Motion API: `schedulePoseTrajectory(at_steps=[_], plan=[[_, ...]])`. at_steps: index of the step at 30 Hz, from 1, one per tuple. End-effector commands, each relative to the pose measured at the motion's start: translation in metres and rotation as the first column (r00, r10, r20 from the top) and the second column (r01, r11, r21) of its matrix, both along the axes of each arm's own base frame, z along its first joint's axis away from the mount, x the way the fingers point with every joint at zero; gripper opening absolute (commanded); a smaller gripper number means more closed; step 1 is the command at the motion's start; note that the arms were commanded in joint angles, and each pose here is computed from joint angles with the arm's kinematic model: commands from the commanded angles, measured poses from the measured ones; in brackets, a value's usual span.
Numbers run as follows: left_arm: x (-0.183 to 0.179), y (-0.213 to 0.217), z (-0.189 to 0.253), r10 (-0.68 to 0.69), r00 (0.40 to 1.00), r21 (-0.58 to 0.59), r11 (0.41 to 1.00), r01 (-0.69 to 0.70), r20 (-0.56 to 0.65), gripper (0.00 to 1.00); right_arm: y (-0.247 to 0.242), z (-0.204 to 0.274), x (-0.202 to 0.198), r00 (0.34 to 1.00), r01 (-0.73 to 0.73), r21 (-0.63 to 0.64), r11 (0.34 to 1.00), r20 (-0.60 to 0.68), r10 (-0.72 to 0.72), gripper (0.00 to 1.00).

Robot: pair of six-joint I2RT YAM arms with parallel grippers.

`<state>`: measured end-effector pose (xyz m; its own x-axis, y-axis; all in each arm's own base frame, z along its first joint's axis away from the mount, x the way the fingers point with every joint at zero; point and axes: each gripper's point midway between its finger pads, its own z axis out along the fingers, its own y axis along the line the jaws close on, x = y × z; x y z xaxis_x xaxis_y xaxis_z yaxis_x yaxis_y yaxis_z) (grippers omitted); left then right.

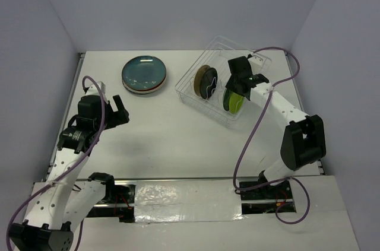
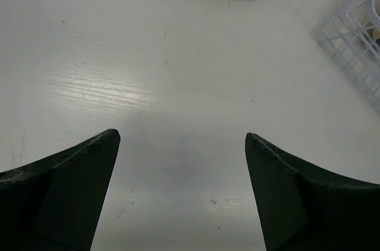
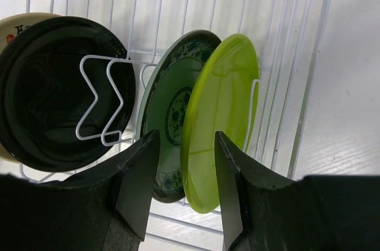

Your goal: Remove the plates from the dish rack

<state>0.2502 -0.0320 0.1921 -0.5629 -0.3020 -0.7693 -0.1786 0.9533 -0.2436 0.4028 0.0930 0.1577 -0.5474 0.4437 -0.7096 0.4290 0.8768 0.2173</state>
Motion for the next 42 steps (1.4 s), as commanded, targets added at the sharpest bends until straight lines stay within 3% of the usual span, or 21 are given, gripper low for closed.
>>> schedulePoseTrajectory(at_steps=[1,11,15,21,24,25,37,40,42], plan=[[0.006,0.002,0.017,0.002,0.998,0.021,1.000,-0.003,0.065,0.99,-0.005,0.017,0.009,0.998,0.037,0.011,0.999,0.057,-0.037,0.49],[0.006,0.003,0.015,0.006,0.998,0.026,1.000,-0.007,0.056,0.99,-0.010,-0.006,0.006,0.998,0.067,0.001,0.998,0.001,-0.067,0.40],[0.005,0.003,0.015,0.010,0.998,0.028,1.000,-0.011,0.055,1.00,-0.008,-0.007,0.003,0.998,0.063,0.018,0.998,0.003,-0.063,0.24],[0.004,0.002,0.015,0.013,0.998,0.033,0.999,-0.014,0.054,1.00,-0.010,0.006,-0.003,0.998,0.060,0.036,0.998,0.034,-0.061,0.22],[0.003,0.002,0.016,0.016,0.998,0.034,0.999,-0.018,0.058,1.00,-0.007,0.009,-0.005,0.998,0.048,0.049,0.998,0.042,-0.051,0.06],[0.003,0.002,0.017,0.018,0.998,0.034,0.999,-0.020,0.059,0.99,-0.007,0.010,-0.006,0.998,0.048,0.056,0.997,0.042,-0.050,0.05],[0.002,0.000,0.020,0.014,0.997,0.034,0.999,-0.016,0.071,1.00,-0.005,0.118,-0.027,0.961,-0.015,0.178,0.984,0.274,-0.035,0.00],[0.002,0.000,0.026,0.022,0.998,0.026,0.999,-0.024,0.052,0.99,0.008,0.162,-0.039,0.912,-0.172,0.173,0.970,0.399,0.090,0.00],[0.003,-0.004,0.045,0.057,0.997,-0.032,0.998,-0.055,0.056,1.00,0.027,0.197,-0.051,0.839,-0.311,0.139,0.940,0.506,0.203,0.00]])
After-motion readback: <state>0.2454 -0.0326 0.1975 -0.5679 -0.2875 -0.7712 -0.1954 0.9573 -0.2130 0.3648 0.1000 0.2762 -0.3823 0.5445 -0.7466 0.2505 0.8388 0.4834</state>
